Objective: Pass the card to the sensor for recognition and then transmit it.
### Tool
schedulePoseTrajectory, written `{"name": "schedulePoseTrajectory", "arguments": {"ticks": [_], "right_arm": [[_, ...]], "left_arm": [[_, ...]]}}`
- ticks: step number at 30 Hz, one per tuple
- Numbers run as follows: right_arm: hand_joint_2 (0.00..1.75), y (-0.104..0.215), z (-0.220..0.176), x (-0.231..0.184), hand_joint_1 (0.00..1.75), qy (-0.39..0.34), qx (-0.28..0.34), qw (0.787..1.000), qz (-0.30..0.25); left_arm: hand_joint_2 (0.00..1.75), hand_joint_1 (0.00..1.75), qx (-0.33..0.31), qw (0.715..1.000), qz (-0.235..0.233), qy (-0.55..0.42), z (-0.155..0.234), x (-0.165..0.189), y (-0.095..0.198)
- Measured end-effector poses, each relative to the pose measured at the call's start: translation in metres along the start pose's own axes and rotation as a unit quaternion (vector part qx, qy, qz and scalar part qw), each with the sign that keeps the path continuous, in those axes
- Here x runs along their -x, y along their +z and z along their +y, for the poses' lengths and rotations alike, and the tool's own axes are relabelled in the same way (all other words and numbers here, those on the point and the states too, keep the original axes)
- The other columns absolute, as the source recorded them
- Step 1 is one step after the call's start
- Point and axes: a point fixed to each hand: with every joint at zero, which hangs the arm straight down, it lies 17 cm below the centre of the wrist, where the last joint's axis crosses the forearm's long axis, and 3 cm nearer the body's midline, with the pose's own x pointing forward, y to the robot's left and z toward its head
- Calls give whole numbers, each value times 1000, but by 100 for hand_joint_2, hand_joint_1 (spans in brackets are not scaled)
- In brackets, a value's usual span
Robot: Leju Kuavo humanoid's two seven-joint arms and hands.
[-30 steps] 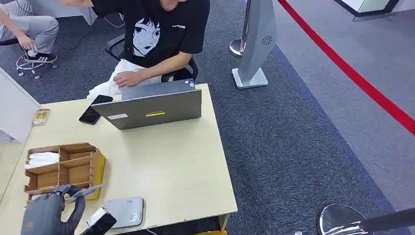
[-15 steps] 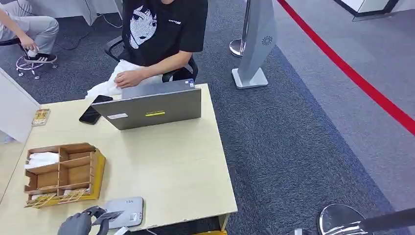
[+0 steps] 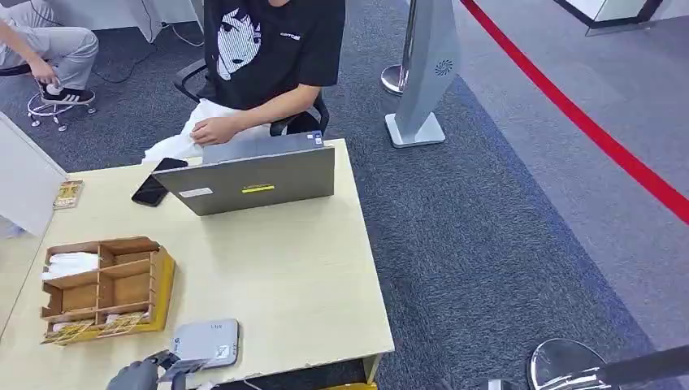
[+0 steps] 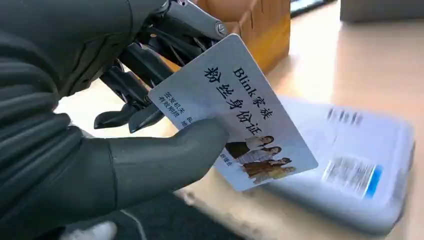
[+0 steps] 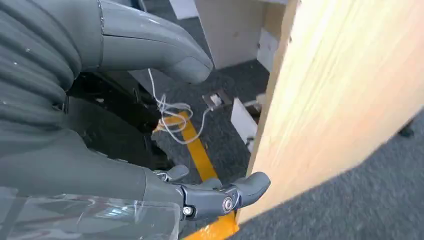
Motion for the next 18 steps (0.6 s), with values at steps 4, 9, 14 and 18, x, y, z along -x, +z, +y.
{"name": "schedulePoseTrajectory", "arguments": {"ticks": [4, 9, 14, 18], "right_arm": [[175, 4, -6, 0, 0, 1, 19, 1000, -5], [175, 8, -2, 1, 0, 5, 19, 1000, -6], [175, 9, 2, 5, 0, 11, 13, 1000, -2], [175, 9, 7, 9, 0, 21, 3, 1000, 6]], "left_arm": [[175, 175, -96, 994, -51, 17, 90, -40, -13], [175, 175, -199, 975, -96, -11, 179, -76, -9], [175, 175, -269, 955, -100, -75, 232, -84, -9], [175, 175, -289, 947, -71, -121, 261, -70, -19]]}}
